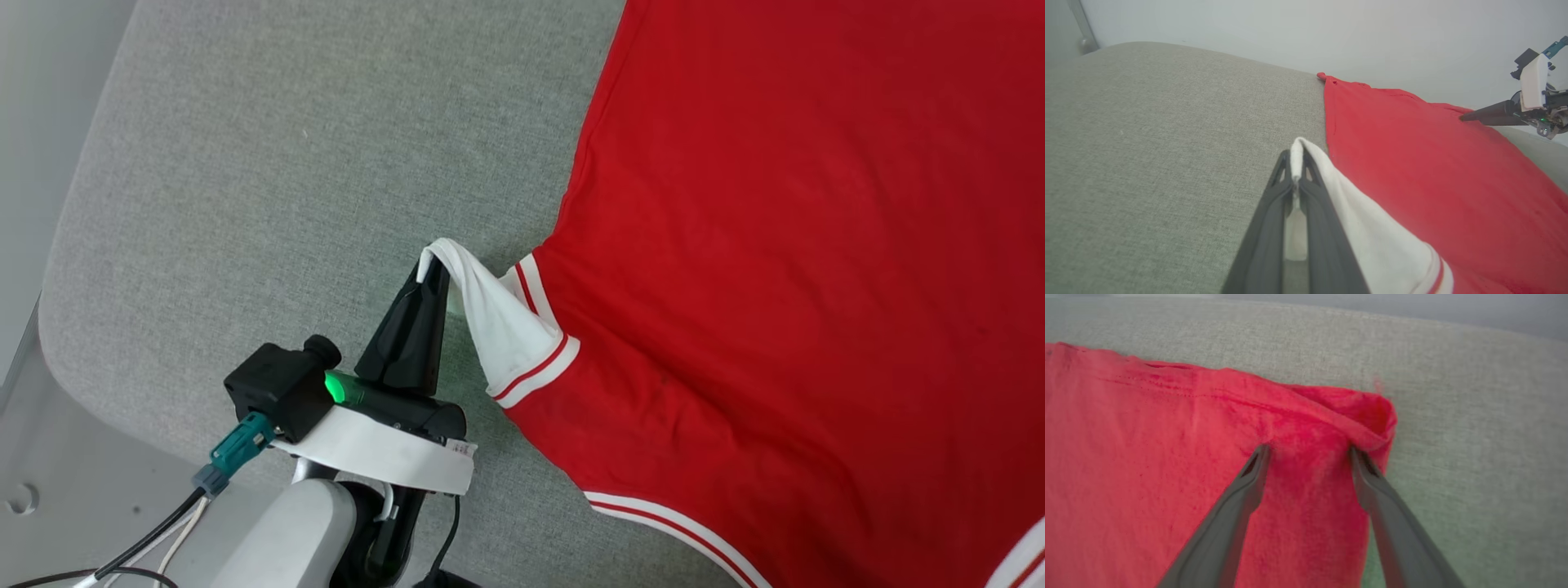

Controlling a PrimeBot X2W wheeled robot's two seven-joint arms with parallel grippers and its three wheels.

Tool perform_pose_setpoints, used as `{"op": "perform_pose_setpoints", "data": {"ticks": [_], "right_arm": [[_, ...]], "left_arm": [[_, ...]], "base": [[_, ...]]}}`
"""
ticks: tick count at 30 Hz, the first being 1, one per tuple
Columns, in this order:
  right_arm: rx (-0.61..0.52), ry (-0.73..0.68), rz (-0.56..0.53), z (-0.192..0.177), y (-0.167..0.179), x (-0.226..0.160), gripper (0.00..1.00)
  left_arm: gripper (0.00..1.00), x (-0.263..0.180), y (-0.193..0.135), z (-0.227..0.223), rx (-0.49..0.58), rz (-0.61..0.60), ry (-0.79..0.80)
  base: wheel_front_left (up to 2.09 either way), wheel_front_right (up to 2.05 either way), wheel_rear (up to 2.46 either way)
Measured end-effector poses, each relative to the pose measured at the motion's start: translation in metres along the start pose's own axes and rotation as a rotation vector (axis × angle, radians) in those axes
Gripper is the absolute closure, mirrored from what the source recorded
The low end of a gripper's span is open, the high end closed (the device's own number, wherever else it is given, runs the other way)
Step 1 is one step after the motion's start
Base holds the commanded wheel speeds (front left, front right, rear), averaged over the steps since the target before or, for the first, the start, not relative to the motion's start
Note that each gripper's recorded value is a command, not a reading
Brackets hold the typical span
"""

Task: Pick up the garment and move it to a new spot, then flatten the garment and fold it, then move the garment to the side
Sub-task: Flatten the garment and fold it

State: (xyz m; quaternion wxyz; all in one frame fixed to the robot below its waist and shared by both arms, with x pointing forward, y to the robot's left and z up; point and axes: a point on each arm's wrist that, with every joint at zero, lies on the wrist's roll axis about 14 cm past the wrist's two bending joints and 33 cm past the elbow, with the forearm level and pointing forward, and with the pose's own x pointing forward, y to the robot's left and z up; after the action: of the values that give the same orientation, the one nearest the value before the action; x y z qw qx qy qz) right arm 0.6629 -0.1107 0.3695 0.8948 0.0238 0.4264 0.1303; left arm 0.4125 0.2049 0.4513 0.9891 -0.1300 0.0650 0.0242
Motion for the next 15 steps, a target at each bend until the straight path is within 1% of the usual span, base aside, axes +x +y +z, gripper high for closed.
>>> {"op": "perform_pose_setpoints", "data": {"ticks": [2, 4, 5, 6, 7, 10, 15], "right_arm": [[0.008, 0.048, 0.003, -0.011, 0.002, 0.011, 0.0], [0.043, 0.096, 0.011, -0.016, 0.002, 0.016, 0.0], [0.055, 0.118, 0.008, -0.019, 0.0, 0.017, 0.24], [0.065, 0.139, 0.007, -0.021, 0.0, 0.017, 0.67], [0.08, 0.163, 0.009, -0.023, 0.0, 0.016, 1.0], [0.094, 0.199, -0.003, -0.028, -0.003, 0.014, 1.0], [0.065, 0.177, -0.027, -0.021, -0.003, 0.003, 1.0]], "left_arm": [[1.0, 0.002, 0.003, -0.005, 0.007, 0.005, 0.011], [1.0, 0.003, 0.005, -0.009, 0.01, 0.007, 0.022], [1.0, 0.004, 0.006, -0.011, 0.012, 0.007, 0.025], [1.0, 0.004, 0.007, -0.012, 0.013, 0.008, 0.028], [1.0, 0.005, 0.007, -0.012, 0.013, 0.008, 0.028], [1.0, 0.005, 0.007, -0.012, 0.016, 0.006, 0.026], [1.0, 0.005, 0.007, -0.008, 0.015, 0.006, 0.014]], "base": [[0.0, 0.0, 0.0], [0.0, 0.0, 0.0], [0.0, 0.0, 0.0], [0.0, 0.0, 0.0], [0.0, 0.0, 0.0], [0.0, 0.0, 0.0], [0.0, 0.0, 0.0]]}}
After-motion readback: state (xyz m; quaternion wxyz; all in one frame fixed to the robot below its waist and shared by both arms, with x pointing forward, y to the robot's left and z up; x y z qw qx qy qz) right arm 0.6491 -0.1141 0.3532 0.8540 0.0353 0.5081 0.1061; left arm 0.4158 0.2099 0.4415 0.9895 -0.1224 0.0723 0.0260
